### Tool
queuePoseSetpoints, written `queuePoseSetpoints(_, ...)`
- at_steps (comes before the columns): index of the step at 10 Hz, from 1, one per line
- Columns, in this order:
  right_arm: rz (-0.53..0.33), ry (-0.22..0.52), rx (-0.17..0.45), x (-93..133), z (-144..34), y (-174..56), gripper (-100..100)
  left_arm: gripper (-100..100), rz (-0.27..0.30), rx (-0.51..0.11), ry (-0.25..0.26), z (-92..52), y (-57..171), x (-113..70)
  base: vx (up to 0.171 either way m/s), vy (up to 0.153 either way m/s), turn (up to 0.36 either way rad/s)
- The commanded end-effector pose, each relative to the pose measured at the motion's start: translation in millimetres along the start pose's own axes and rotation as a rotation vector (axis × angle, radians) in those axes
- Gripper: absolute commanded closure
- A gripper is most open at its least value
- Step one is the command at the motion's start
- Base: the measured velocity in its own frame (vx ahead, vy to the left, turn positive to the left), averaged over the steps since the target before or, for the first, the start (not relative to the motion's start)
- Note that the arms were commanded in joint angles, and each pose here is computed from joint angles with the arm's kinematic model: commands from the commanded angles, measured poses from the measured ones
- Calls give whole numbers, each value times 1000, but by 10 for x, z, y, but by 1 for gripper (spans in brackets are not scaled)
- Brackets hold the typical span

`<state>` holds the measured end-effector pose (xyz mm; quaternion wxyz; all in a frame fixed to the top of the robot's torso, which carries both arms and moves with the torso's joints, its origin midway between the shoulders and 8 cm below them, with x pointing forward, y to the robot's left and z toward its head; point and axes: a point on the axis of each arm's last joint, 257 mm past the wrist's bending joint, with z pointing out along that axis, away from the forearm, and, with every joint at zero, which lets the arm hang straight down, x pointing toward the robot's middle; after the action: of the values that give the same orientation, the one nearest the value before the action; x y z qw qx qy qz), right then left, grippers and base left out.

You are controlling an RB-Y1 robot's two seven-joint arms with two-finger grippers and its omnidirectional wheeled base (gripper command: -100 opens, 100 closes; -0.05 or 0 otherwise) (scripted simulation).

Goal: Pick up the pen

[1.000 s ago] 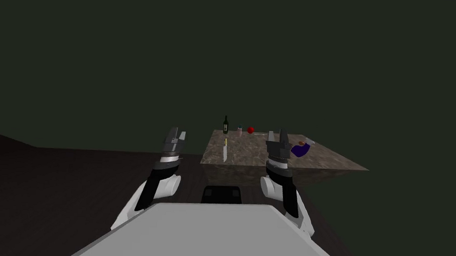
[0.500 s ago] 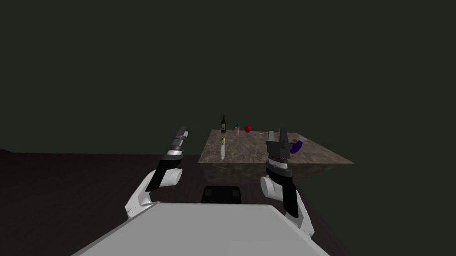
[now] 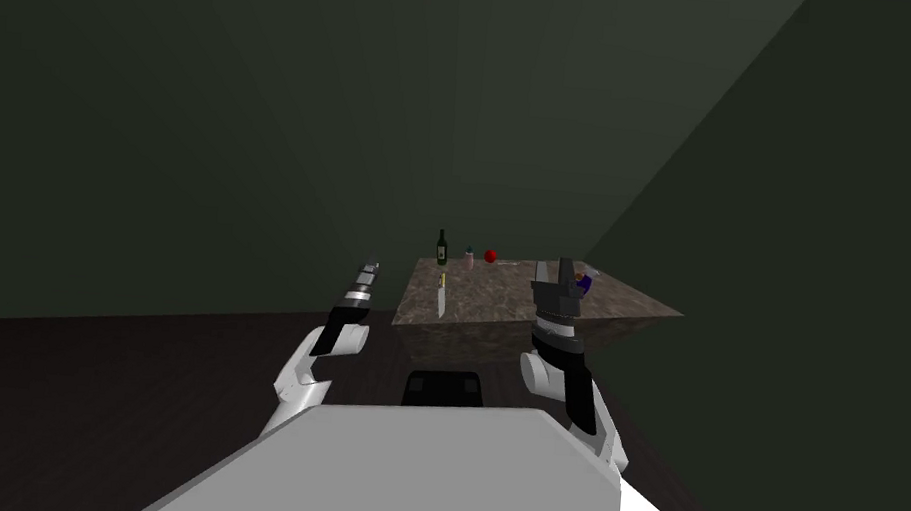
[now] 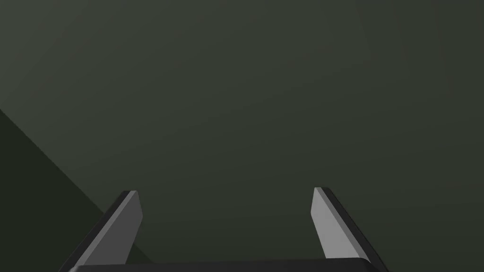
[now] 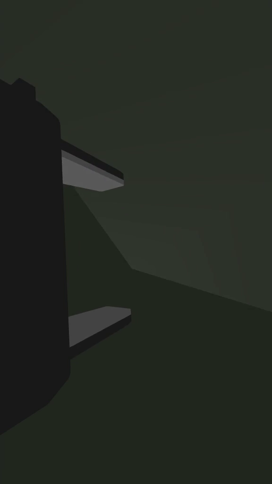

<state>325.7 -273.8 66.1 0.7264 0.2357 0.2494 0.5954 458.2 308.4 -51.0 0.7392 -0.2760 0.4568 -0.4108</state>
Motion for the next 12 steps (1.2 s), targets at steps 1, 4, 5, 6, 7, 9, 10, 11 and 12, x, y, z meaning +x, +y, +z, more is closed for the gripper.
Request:
queuePoseSetpoints(1, 0, 0, 0, 0, 0, 0, 0, -100, 24, -24, 4, 69, 84, -2, -17, -14, -37)
queuePoseSetpoints(4, 0, 0, 0, 0, 0, 0, 0, -100, 104, -110, 20, 272, 426, 34, -20, -16, -73)
queuePoseSetpoints(5, 0, 0, 0, 0, 0, 0, 0, -100, 104, -116, 22, 270, 440, 37, -20, -17, -46)
queuePoseSetpoints(6, 0, 0, 0, 0, 0, 0, 0, -100, 144, -155, 30, 369, 598, 52, -25, -17, -93)
queuePoseSetpoints(7, 0, 0, 0, 0, 0, 0, 0, -100, 143, -165, 33, 367, 624, 58, -19, -10, -46)
queuePoseSetpoints(9, 0, 0, 0, 0, 0, 0, 0, -100, 181, -217, 46, 459, 810, 81, -18, -12, -72)
queuePoseSetpoints(10, 0, 0, 0, 0, 0, 0, 0, -100, 219, -254, 55, 550, 935, 85, -24, -18, -111)
queuePoseSetpoints(11, 0, 0, 0, 0, 0, 0, 0, -100, 218, -270, 62, 544, 998, 109, -17, -15, -42)
queuePoseSetpoints(12, 0, 0, 0, 0, 0, 0, 0, -100, 255, -305, 73, 627, 1112, 110, -17, -23, -102)
